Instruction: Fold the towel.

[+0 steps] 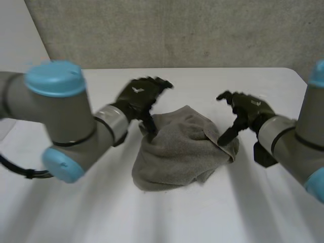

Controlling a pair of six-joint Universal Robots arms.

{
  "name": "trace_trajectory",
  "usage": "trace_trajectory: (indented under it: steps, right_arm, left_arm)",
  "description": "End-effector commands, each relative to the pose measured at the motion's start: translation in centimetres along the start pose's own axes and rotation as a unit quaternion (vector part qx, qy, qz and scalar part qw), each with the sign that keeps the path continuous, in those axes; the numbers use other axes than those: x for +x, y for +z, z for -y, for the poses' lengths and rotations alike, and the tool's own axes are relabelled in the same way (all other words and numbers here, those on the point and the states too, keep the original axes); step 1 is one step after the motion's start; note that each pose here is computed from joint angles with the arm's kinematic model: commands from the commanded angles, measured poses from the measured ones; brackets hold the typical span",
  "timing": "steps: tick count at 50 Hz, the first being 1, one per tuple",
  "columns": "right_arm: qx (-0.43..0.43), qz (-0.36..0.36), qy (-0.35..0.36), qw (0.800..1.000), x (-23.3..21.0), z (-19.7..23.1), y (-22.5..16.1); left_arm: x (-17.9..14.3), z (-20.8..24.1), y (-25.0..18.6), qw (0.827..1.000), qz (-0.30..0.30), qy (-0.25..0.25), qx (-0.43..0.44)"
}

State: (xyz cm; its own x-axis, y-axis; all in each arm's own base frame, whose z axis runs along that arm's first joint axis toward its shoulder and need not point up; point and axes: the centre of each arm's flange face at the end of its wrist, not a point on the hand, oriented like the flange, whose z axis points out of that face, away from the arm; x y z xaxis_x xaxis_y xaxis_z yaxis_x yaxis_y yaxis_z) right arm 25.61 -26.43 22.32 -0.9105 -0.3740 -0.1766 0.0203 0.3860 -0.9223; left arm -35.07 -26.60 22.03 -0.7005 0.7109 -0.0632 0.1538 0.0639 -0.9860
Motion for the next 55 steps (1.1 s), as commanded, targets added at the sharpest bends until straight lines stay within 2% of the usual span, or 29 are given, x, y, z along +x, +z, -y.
trace_trajectory:
  steps: [1,3,19,26,31,33,36,38,39,40,41,43,44,46,47,49,50,51,53,54,55]
  right_arm:
    - [-0.017,-0.025,0.011,0.999,2.3,-3.4,1.0]
    - [-0.016,-0.03,0.013,0.999,2.7,-3.9,1.1]
    - [-0.029,-0.044,0.01,0.999,4.5,-6.6,2.0]
    - [-0.046,-0.013,0.011,0.999,4.2,-7.9,3.0]
    - [-0.044,0.009,0.009,0.999,3.7,-8.0,3.7]
    - [-0.036,0.011,0.008,0.999,3.7,-7.6,4.0]
    - [-0.002,0.016,0.002,1.0,3.5,-6.0,4.8]
    - [0.026,0.021,-0.004,0.999,3.3,-4.5,5.4]
    - [0.061,0.025,-0.012,0.998,3.0,-2.4,5.8]
    - [0.101,0.029,-0.023,0.994,2.7,0.2,6.2]
    - [0.101,0.029,-0.023,0.994,2.7,0.2,6.2]
    - [0.185,0.043,-0.05,0.981,1.5,5.5,5.7]
    - [0.185,0.043,-0.05,0.98,1.5,5.5,5.7]
    - [0.276,0.062,-0.081,0.956,-1.0,10.0,3.8]
    - [0.277,0.062,-0.081,0.955,-1.0,10.0,3.8]
    - [0.335,0.077,-0.111,0.932,-3.4,11.9,2.2]
    - [0.336,0.077,-0.111,0.932,-3.4,11.9,2.2]
    - [0.337,0.084,-0.13,0.929,-4.5,11.6,1.6]
    - [0.288,0.092,-0.179,0.936,-6.1,9.1,0.8]
    - [0.288,0.092,-0.18,0.936,-6.1,9.1,0.8]
    - [0.247,0.096,-0.208,0.941,-6.5,7.3,0.6]
  left_arm:
    - [4.5,-3.1,2.9,0.994,-0.078,0.076,0.005]
    - [5.9,-4.3,3.7,0.991,-0.1,0.085,0.008]
    - [8.3,-7.3,6.1,0.984,-0.152,0.089,0.017]
    - [8.3,-7.5,6.5,0.984,-0.149,0.092,0.019]
    - [8.2,-6.7,6.5,0.982,-0.14,0.119,0.032]
    - [7.7,-5.9,6.5,0.982,-0.115,0.148,0.04]
    - [7.2,-5.0,6.5,0.982,-0.095,0.159,0.046]
    - [6.2,-2.4,6.5,0.981,-0.047,0.174,0.074]
    - [6.1,-2.4,6.5,0.981,-0.046,0.174,0.074]
    - [5.7,-0.4,6.4,0.979,-0.024,0.175,0.1]
    - [5.6,-0.4,6.4,0.979,-0.023,0.175,0.101]
    - [4.6,5.4,5.5,0.968,0.032,0.175,0.177]
    - [4.6,5.4,5.4,0.968,0.032,0.175,0.177]
    - [3.3,10.3,3.5,0.954,0.103,0.162,0.232]
    - [3.3,10.3,3.5,0.954,0.104,0.162,0.232]
    - [1.9,12.5,1.1,0.946,0.176,0.142,0.234]
    - [1.9,12.5,1.1,0.946,0.176,0.142,0.234]
    - [1.4,12.2,0.0,0.945,0.206,0.137,0.213]
    - [1.1,11.2,-1.2,0.947,0.229,0.134,0.183]
    - [0.9,9.8,-2.5,0.949,0.244,0.133,0.147]
    - [0.9,8.0,-3.8,0.953,0.248,0.136,0.111]
